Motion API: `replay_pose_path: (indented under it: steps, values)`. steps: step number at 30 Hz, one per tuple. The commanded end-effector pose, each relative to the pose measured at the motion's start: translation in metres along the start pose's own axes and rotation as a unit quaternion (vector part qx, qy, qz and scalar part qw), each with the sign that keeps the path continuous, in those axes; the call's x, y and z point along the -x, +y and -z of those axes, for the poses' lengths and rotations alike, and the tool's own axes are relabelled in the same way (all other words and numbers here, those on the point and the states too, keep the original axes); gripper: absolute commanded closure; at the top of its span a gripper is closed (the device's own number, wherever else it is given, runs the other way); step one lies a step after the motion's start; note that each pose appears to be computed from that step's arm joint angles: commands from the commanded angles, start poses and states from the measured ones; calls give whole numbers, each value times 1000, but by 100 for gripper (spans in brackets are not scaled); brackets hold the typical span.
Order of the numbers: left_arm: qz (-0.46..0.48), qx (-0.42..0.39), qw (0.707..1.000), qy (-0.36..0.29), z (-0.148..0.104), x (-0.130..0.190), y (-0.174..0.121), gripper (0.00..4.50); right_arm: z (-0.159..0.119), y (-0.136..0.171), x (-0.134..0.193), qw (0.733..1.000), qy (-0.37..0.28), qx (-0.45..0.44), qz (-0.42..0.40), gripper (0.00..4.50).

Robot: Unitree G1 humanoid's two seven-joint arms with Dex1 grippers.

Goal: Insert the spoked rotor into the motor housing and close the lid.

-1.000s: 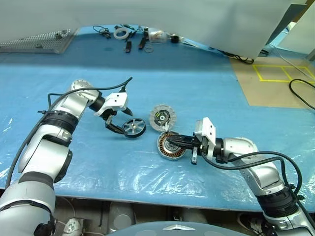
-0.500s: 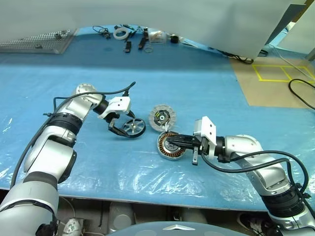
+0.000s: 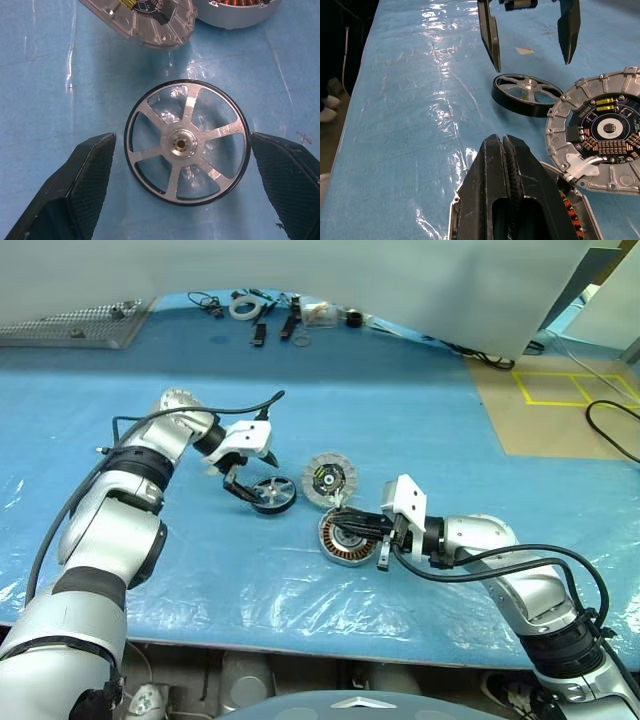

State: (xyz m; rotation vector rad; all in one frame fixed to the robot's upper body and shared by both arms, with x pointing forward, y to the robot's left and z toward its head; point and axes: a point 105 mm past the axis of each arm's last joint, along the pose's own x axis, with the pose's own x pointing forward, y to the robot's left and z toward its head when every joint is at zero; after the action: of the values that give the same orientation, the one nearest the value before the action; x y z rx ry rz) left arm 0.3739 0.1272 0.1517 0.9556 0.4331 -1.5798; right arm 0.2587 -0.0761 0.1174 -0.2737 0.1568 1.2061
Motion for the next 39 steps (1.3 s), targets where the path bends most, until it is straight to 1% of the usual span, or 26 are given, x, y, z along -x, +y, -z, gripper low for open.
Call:
replay_pose_path:
  steps: [1, 3, 7, 9, 12, 21, 25, 30, 36, 39]
  values:
    - [4, -18, 1000, 15, -5, 5, 4, 0, -2, 2, -1, 1000, -7, 13, -1, 447]
    - [12, -24, 999, 22, -2, 1, 2, 0, 1, 1, -3, 1000, -6, 13, 3, 447]
    - [27, -69, 997, 36, -1, -5, -2, 0, 4, 0, -4, 1000, -3, 11, 6, 447]
    - [25, -69, 997, 25, -6, -6, 1, 0, 5, 2, -3, 1000, -3, 11, 6, 447]
    - [27, -79, 996, 31, -7, -8, 1, 0, 6, 3, -2, 1000, -2, 11, 6, 447]
    - [20, -77, 996, 40, -5, -14, 5, 0, 13, 5, 1, 1000, 4, 10, 7, 447]
    - [13, -64, 998, 13, -14, -10, 9, 0, 16, 5, 1, 1000, 8, 12, 8, 447]
    - [11, -65, 998, 8, -19, -5, 11, 0, 20, 5, 2, 1000, 13, 10, 8, 447]
    - [18, -66, 997, 35, -12, -6, 10, 0, 21, 6, 0, 1000, 14, 11, 9, 447]
    - [20, -74, 995, 66, -3, -9, 8, 0, 21, 7, 0, 1000, 15, 11, 11, 447]
